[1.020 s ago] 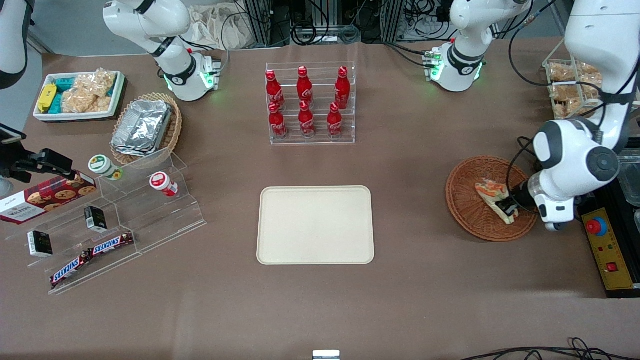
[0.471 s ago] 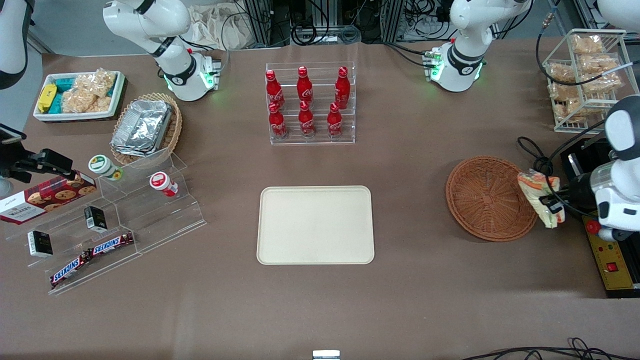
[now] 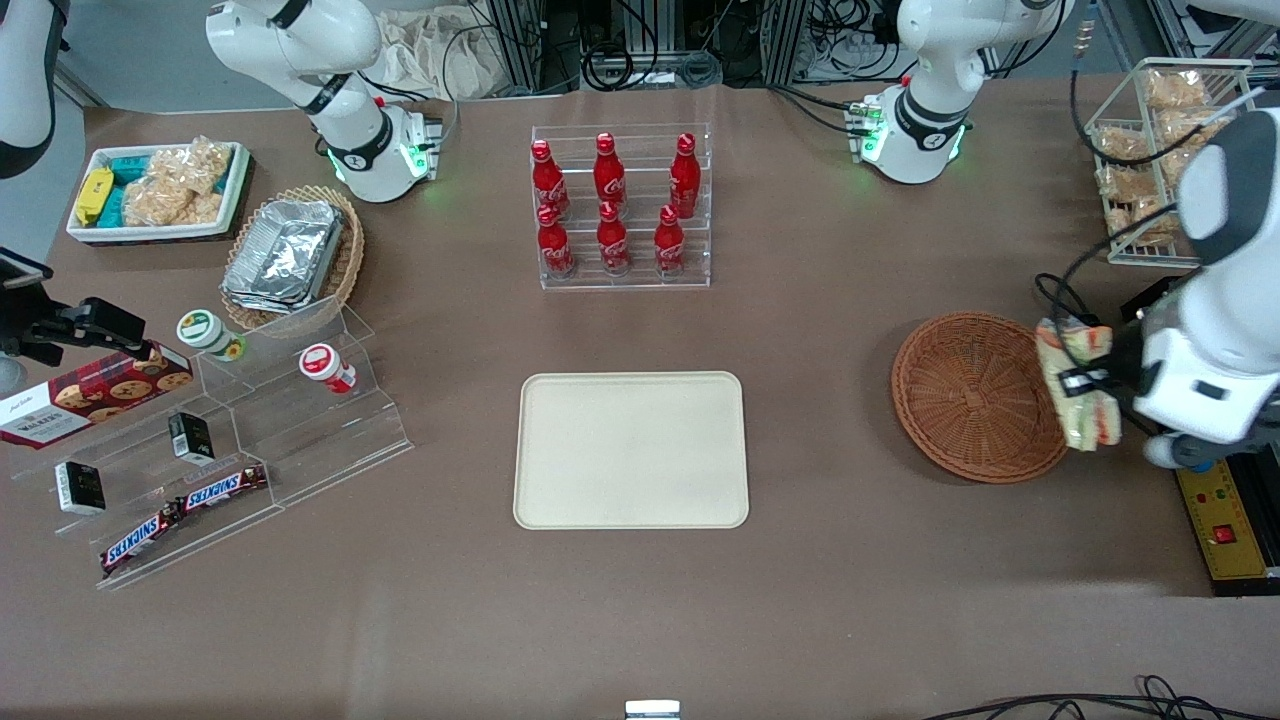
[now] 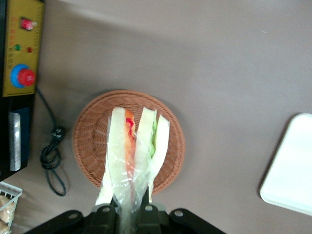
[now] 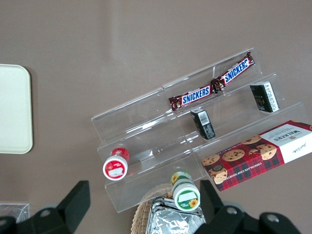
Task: Place sandwich from basket to tray
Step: 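Close the left gripper on the sandwich and lift it, then carry the sandwich with the left gripper over the cream tray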
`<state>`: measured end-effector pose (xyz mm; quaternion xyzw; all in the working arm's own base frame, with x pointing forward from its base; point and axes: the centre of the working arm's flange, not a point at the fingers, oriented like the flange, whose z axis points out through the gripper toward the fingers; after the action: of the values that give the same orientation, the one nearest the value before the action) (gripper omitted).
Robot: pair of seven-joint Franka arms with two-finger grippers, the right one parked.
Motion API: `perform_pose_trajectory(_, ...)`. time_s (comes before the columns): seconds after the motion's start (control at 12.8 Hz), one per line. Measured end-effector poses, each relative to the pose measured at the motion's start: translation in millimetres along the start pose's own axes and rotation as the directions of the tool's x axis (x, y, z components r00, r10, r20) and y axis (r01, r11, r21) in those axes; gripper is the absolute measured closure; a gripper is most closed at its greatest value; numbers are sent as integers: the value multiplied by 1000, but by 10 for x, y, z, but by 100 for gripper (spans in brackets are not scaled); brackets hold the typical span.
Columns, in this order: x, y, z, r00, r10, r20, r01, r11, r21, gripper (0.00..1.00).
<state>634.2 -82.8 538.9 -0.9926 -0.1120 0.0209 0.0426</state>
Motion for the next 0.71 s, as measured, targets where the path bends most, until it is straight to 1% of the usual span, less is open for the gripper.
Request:
perform_pose_trajectory(0.08,-66,269,68,999,45,10,-45,999,2,85)
perform_pose_trajectory(0.24,-198,871,337,990,138,43,-138,990,5,85)
perform_pose_trajectory(0.31,-256,1198,498,984,170,53,-170,985,1,85)
perform_pose_trajectory(0.39,-300,1521,663,981,185,53,-185,983,-8,85)
perform_pose_trajectory(0.63,-418,2382,1179,978,210,18,-208,976,-62,85)
perform_pose_trajectory(0.71,-470,2607,1377,978,209,12,-208,975,-77,85)
